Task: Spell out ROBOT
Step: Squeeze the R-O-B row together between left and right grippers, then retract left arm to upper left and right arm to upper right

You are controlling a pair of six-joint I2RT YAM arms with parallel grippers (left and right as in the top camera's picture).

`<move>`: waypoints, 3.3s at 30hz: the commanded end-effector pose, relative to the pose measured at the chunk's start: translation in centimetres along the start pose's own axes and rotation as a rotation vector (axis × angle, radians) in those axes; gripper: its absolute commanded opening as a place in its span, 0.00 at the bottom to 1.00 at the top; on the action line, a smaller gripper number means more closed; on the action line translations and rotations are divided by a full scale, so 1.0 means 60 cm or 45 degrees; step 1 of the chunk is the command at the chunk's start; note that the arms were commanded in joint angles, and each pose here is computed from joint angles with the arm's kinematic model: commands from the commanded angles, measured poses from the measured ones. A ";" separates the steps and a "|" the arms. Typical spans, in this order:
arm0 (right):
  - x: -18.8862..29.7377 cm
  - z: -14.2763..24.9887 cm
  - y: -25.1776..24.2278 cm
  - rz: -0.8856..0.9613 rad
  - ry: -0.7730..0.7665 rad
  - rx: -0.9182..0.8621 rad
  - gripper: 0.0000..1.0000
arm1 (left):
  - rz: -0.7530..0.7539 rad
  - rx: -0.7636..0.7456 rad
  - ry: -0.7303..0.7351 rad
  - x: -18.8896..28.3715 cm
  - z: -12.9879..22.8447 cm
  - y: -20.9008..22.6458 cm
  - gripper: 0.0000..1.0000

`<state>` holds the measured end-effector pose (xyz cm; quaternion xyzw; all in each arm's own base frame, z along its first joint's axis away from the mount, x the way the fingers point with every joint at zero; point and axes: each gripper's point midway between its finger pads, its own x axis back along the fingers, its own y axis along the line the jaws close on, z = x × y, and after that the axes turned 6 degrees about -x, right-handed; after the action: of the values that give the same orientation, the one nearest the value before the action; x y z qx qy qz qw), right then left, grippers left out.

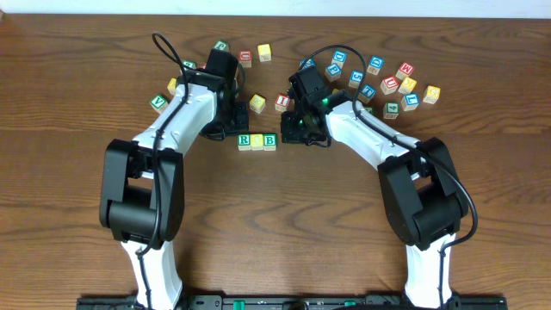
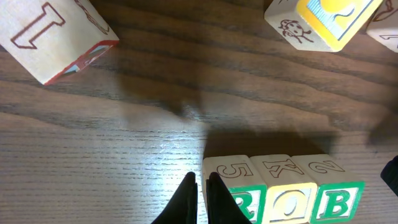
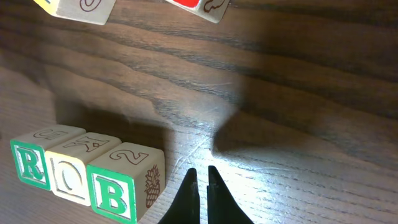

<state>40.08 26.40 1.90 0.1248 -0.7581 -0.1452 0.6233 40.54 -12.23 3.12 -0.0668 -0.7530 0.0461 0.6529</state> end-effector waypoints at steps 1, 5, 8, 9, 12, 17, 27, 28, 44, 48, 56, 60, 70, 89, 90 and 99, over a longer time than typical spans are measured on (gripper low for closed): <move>0.001 0.006 0.002 0.008 0.000 -0.010 0.01 | -0.022 0.012 0.068 -0.029 0.017 0.007 0.07; 0.001 0.006 0.001 0.009 0.000 -0.010 0.01 | -0.025 0.013 0.078 -0.035 0.019 0.008 0.08; 0.001 0.006 0.001 0.009 0.000 -0.010 0.01 | -0.025 0.013 0.076 -0.035 0.018 0.008 0.08; 0.001 0.006 0.001 0.009 -0.001 -0.010 0.01 | -0.025 0.012 0.077 -0.035 0.019 0.008 0.07; 0.001 0.006 0.001 0.009 -0.001 -0.010 0.01 | -0.024 0.012 0.078 -0.035 0.019 0.008 0.07; 0.001 0.006 0.001 0.009 -0.001 -0.010 0.02 | -0.030 0.015 0.104 -0.035 0.027 0.010 0.07; 0.000 0.008 0.004 0.008 0.002 -0.004 0.02 | -0.025 -0.026 0.096 -0.036 0.026 0.003 0.07; 0.000 0.008 0.005 0.008 0.002 -0.003 0.02 | -0.023 -0.049 0.093 -0.036 0.026 -0.001 0.07; 0.001 0.023 -0.005 0.037 0.047 -0.016 0.01 | -0.001 -0.195 0.064 -0.042 0.028 -0.052 0.08; 0.001 0.024 -0.005 0.038 0.050 -0.016 0.01 | -0.003 -0.169 0.070 -0.042 0.030 -0.051 0.07; 0.000 0.029 -0.004 0.042 0.061 -0.015 0.01 | -0.016 -0.102 0.109 -0.041 0.042 -0.047 0.07; 0.000 0.030 -0.002 0.041 0.061 -0.010 0.01 | -0.019 -0.098 0.117 -0.041 0.045 -0.046 0.07; 0.000 0.030 -0.002 0.041 0.062 -0.011 0.01 | -0.015 -0.099 0.105 -0.041 0.041 -0.047 0.08; 0.008 0.017 -0.008 0.037 0.038 -0.040 0.01 | -0.056 -0.095 0.128 -0.039 0.048 -0.036 0.07; 0.015 0.010 -0.011 0.034 0.026 -0.045 0.01 | -0.080 -0.097 0.116 -0.036 0.046 -0.031 0.07; 0.069 -0.028 -0.044 0.077 -0.054 -0.043 0.05 | -0.161 -0.128 -0.028 0.024 0.009 -0.003 0.08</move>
<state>39.63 23.49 1.98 0.0861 -0.7473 -0.1464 0.6424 38.65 -13.69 1.59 -0.0604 -0.7362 -0.0178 0.6738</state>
